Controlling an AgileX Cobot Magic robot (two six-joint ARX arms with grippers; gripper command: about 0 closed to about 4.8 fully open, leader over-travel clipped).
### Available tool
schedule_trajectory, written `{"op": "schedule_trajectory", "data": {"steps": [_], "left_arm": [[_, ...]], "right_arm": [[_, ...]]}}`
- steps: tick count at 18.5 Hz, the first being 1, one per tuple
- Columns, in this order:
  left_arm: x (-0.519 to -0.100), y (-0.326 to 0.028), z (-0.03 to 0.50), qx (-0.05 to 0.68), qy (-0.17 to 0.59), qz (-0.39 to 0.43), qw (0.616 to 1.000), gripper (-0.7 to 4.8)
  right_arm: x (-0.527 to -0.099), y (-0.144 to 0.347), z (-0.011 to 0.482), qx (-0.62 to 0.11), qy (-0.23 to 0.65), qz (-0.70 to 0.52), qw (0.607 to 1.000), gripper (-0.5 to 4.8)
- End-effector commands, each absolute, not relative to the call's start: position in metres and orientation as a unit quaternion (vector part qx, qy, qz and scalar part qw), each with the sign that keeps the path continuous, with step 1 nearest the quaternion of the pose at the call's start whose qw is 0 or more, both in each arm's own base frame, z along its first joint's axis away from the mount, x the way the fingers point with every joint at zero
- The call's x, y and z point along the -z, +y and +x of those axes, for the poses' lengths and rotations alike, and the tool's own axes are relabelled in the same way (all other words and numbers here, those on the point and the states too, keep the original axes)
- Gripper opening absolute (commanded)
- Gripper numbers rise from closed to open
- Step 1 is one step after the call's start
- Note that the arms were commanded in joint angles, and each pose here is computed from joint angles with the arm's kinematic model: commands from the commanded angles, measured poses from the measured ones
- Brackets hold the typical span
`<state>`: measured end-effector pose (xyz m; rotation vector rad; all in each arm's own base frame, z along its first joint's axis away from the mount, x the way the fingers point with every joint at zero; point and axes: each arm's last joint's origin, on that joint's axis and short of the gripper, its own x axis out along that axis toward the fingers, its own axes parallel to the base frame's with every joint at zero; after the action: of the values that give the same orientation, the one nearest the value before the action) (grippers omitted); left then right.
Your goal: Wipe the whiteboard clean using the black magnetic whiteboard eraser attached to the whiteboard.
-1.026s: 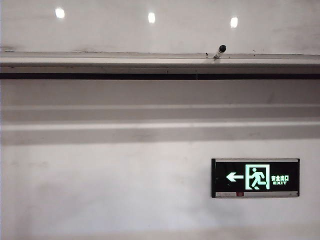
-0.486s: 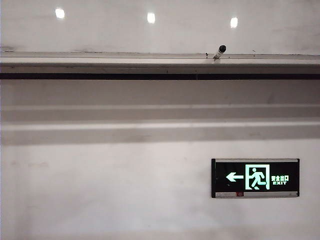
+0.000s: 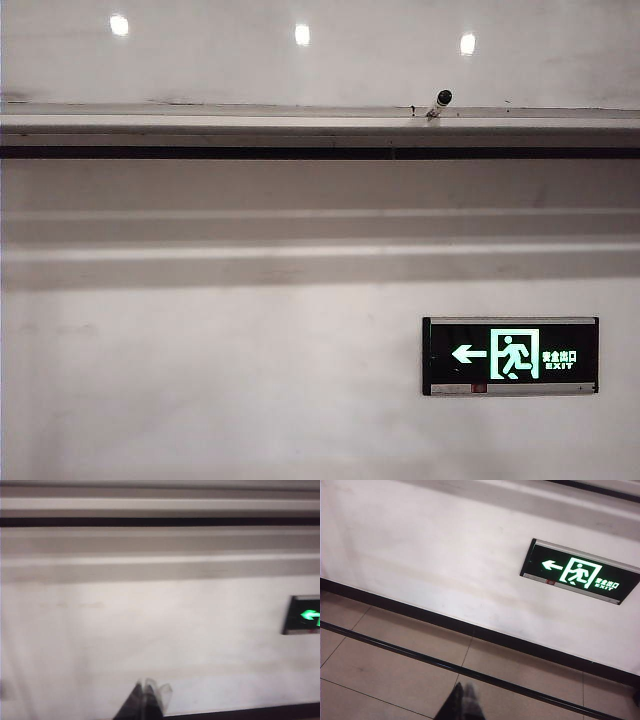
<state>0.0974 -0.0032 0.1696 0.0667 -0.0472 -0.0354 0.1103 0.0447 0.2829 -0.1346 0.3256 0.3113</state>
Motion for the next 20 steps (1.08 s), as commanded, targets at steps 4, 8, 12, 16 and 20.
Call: {"op": "schedule_trajectory", "data": {"steps": [4, 8, 12, 16, 20], "left_arm": [[-0.171, -0.003, 0.097, 0.015, -0.029, 0.013, 0.999, 0.18], [-0.171, -0.003, 0.097, 0.015, -0.029, 0.012, 0.999, 0.27], [-0.171, -0.003, 0.097, 0.015, -0.029, 0.012, 0.999, 0.27], [-0.171, -0.003, 0.097, 0.015, -0.029, 0.012, 0.999, 0.27], [-0.171, -0.003, 0.097, 0.015, -0.028, 0.012, 0.999, 0.27]], "right_arm": [[-0.286, 0.045, 0.11, -0.155, 0.152, -0.063, 0.974, -0.05], [-0.286, 0.045, 0.11, -0.155, 0.152, -0.063, 0.974, -0.05], [-0.286, 0.045, 0.11, -0.155, 0.152, -0.063, 0.974, -0.05], [-0.284, 0.044, 0.108, -0.155, 0.146, -0.061, 0.975, -0.05], [-0.263, 0.036, 0.106, -0.123, 0.065, -0.038, 0.99, -0.05]]}}
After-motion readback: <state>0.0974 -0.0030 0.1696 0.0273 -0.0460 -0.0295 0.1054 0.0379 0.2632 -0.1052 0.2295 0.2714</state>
